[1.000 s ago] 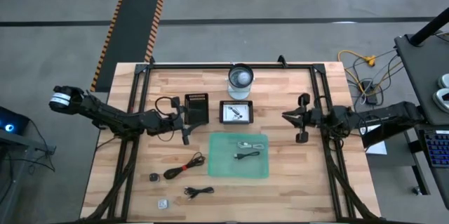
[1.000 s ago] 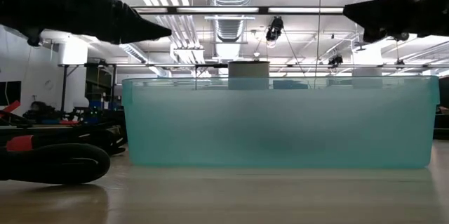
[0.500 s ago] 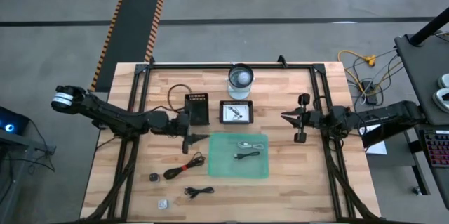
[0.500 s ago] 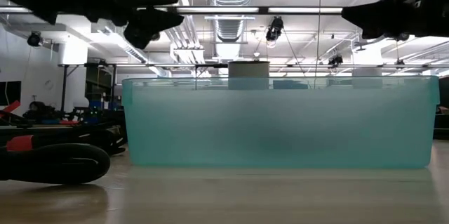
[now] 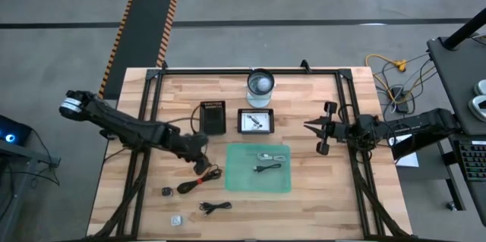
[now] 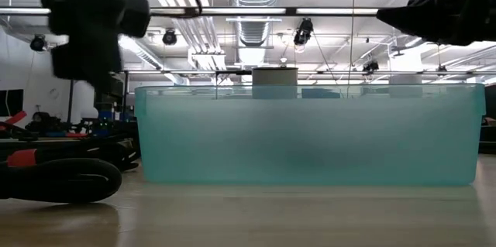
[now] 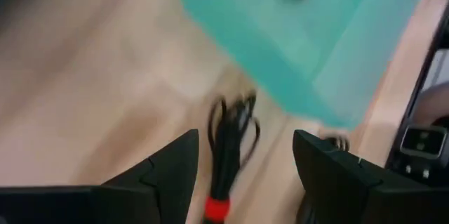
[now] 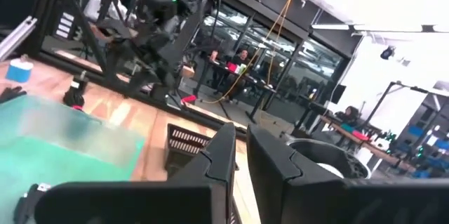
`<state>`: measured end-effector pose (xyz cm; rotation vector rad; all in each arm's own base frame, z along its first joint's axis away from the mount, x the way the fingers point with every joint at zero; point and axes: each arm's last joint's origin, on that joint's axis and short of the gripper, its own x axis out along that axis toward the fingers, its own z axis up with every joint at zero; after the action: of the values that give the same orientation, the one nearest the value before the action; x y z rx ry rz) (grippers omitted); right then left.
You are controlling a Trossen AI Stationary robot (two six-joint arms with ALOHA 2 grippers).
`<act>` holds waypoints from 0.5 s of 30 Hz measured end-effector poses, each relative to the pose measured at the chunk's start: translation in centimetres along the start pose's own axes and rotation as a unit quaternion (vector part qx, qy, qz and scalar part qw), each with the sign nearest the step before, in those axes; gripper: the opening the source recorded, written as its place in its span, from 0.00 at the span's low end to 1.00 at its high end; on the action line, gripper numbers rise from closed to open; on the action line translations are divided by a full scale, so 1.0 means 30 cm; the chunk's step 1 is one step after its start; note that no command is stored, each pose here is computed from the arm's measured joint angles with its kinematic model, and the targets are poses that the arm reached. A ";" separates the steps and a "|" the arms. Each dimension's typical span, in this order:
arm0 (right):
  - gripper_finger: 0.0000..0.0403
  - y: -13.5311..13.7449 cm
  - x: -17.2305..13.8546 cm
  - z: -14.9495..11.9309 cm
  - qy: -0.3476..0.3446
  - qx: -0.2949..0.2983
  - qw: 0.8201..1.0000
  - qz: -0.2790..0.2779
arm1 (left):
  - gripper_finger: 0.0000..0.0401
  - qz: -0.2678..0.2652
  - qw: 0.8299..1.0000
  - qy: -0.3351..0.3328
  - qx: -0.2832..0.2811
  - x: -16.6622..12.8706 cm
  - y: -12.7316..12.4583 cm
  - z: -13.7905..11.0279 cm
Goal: Pick and place items into bin
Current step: Put the top black charger cable into the green bin
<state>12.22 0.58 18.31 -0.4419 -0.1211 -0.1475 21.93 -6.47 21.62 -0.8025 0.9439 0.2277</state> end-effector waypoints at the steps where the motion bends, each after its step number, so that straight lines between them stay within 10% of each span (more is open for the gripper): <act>1: 0.07 0.000 0.000 0.000 0.000 -0.005 1.000 0.000 | 0.54 0.000 1.000 0.017 -0.008 0.013 -0.004 -0.014; 15: 0.07 0.000 0.000 0.000 0.001 -0.016 1.000 0.001 | 0.54 0.074 0.984 0.162 -0.018 0.234 0.011 -0.096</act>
<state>12.22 0.58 18.29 -0.4733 -0.1175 -0.1488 24.05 -9.38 14.95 -0.8183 1.3128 0.2484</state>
